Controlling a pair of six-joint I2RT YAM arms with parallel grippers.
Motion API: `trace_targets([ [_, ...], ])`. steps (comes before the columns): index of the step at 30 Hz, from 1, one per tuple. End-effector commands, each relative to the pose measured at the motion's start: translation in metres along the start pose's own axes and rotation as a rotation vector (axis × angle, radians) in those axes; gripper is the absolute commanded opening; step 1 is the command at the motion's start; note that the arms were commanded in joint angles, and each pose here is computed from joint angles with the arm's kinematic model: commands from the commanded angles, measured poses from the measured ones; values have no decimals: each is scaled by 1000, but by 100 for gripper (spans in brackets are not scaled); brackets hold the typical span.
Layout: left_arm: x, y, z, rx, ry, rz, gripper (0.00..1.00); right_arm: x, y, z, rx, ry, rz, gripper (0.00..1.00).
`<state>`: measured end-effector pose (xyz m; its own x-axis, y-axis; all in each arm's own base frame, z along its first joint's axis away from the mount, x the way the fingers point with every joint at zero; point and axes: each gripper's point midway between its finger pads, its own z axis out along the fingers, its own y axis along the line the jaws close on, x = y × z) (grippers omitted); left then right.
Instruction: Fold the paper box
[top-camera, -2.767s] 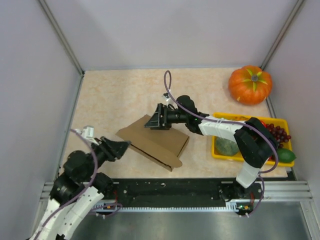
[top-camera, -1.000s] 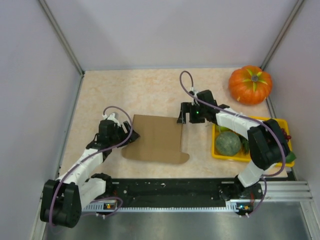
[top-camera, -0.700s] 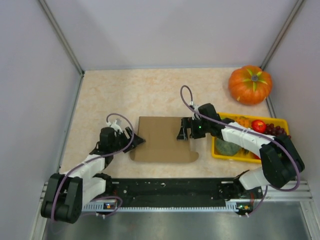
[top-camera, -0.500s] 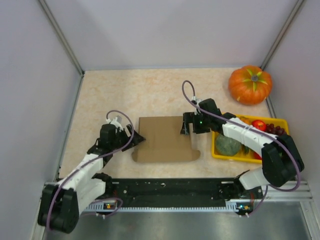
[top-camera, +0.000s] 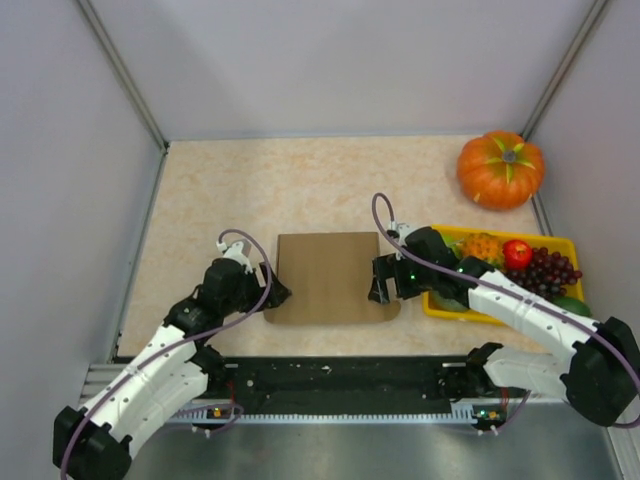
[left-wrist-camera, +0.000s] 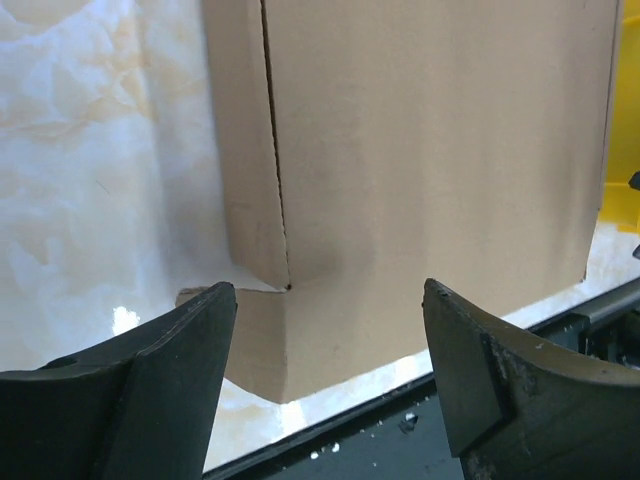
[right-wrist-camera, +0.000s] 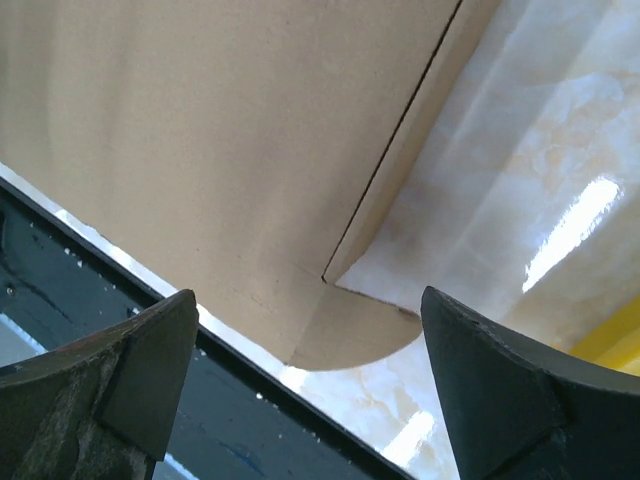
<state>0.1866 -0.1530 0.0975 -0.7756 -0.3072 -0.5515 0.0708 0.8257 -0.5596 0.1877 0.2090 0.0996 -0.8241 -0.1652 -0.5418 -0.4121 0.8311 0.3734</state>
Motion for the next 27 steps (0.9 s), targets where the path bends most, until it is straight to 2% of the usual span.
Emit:
trace_targets([
  [1,-24,-3,3,20,-132,39,81,-7,8,14,-64,-44,-44,93],
  [3,-39,-13,9,81,-219,13,85,-2,11,20,-99,-45,-38,94],
  [5,-44,-13,12,69,-226,24,86,-7,20,24,-155,-67,-52,93],
  [7,-51,-12,16,30,-215,29,84,-6,18,23,-121,-64,-87,90],
  [8,-53,-11,15,13,-202,35,83,-14,1,20,4,-111,-159,90],
  [9,-51,-8,14,-12,-185,33,83,-22,4,13,54,-140,-222,94],
  [10,-56,-11,10,-8,-200,32,83,-17,16,9,87,-148,-323,95],
  [11,-61,-7,8,-30,-230,8,84,-23,4,2,210,-174,-388,96],
  [13,-65,-3,2,-35,-260,-47,86,-16,35,-1,184,-191,-528,99],
  [16,-64,3,0,-10,-225,-188,89,-12,51,1,316,-230,-705,99],
  [17,-57,-5,-1,53,-167,-231,90,-6,71,-3,348,-285,-831,99],
  [19,-63,7,-1,68,-149,-318,89,10,80,13,427,-275,-1003,99],
  [20,-65,7,-2,82,-142,-348,90,13,89,13,483,-301,-1145,98],
  [21,-67,9,-4,105,-133,-375,89,15,97,21,506,-329,-1191,98],
  [23,-69,11,-4,107,-138,-400,90,24,92,41,637,-287,-1349,96],
  [27,-66,20,-2,94,-101,-485,92,27,105,58,740,-328,-1442,84],
])
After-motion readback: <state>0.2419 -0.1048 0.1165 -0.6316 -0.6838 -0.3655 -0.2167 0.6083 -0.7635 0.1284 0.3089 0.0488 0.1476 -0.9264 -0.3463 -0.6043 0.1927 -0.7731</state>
